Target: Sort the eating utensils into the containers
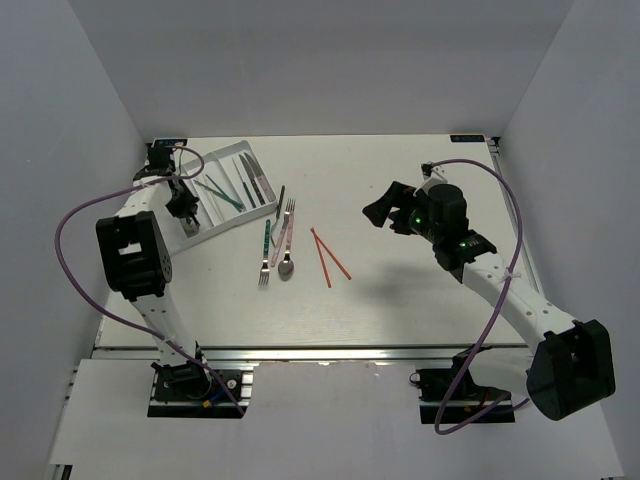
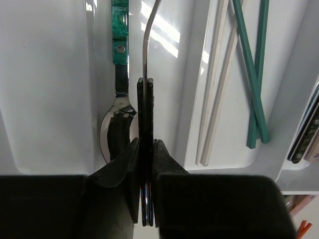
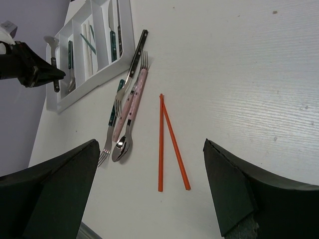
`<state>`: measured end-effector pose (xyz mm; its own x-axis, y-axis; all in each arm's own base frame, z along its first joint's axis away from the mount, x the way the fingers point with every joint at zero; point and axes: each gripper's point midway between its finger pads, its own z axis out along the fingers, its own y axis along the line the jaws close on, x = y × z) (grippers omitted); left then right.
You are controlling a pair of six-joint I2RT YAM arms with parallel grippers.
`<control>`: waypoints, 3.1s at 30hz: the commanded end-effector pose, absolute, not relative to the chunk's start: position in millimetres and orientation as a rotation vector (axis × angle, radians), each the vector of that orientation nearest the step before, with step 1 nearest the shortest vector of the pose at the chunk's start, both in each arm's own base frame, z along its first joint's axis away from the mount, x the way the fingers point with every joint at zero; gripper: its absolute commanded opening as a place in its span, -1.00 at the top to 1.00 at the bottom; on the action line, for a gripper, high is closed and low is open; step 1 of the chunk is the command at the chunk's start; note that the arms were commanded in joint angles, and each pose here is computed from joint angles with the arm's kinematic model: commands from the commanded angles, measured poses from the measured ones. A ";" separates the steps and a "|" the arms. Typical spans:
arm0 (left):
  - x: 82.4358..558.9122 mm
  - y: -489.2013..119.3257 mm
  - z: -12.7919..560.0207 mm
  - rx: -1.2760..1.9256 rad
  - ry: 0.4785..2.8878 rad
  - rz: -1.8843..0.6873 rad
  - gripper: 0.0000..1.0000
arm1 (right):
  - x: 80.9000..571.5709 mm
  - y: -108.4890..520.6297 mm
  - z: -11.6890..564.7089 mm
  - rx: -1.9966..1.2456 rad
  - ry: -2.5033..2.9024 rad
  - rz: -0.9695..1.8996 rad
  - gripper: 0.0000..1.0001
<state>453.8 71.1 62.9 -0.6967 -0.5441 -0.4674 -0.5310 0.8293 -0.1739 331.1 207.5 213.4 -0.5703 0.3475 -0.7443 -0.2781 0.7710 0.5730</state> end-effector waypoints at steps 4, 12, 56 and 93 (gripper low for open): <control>461.6 71.2 80.4 -0.761 2.452 -0.066 0.33 | 332.3 210.4 224.8 0.033 1.967 0.864 -0.79; 455.9 78.6 110.9 -0.764 2.395 -0.013 -0.12 | 335.6 218.6 218.4 -0.020 1.997 0.878 -0.79; 296.9 43.6 210.4 -0.626 1.933 -0.063 -0.96 | 381.7 437.8 63.7 -0.103 2.355 0.253 -0.06; 313.5 -81.2 215.7 -0.424 1.913 -0.850 -0.96 | 331.4 404.6 106.2 -0.187 2.303 0.483 1.00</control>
